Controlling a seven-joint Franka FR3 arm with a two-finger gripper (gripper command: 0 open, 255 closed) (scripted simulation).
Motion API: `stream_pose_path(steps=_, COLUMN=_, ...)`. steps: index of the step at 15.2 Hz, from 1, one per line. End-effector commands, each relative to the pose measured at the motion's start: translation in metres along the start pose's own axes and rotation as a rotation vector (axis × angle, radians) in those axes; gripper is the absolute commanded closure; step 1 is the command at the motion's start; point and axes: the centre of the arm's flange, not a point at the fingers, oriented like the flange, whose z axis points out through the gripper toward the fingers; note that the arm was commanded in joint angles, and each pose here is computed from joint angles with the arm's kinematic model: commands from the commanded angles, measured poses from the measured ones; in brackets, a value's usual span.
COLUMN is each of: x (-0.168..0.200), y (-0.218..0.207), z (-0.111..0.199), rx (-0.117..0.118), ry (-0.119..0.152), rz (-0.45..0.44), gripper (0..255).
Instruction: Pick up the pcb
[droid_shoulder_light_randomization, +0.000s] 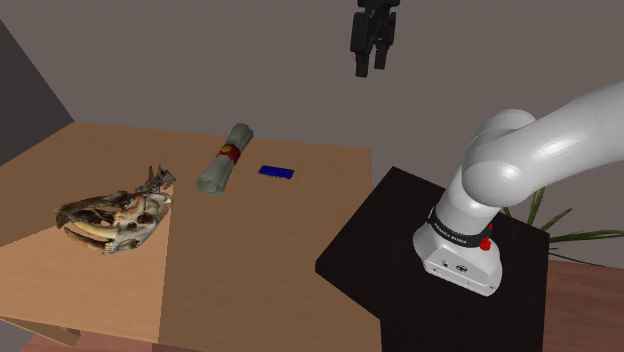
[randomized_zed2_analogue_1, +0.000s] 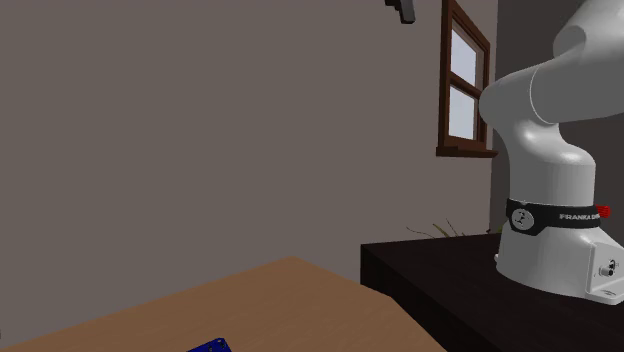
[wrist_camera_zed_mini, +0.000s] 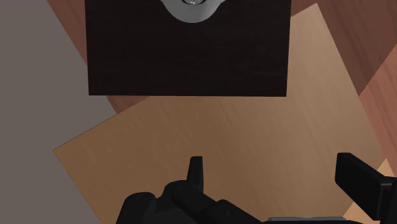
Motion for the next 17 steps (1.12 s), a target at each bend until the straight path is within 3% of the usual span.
stream_pose_path(steps=1, x=0.0, y=0.0, z=0.0, rx=0.0, ry=0.0, rz=0.0, gripper=0)
stream_pose_path(steps=17, x=0.133, y=0.033, z=0.154, rx=-0.061, ry=0.031, rz=-0.137, gripper=0)
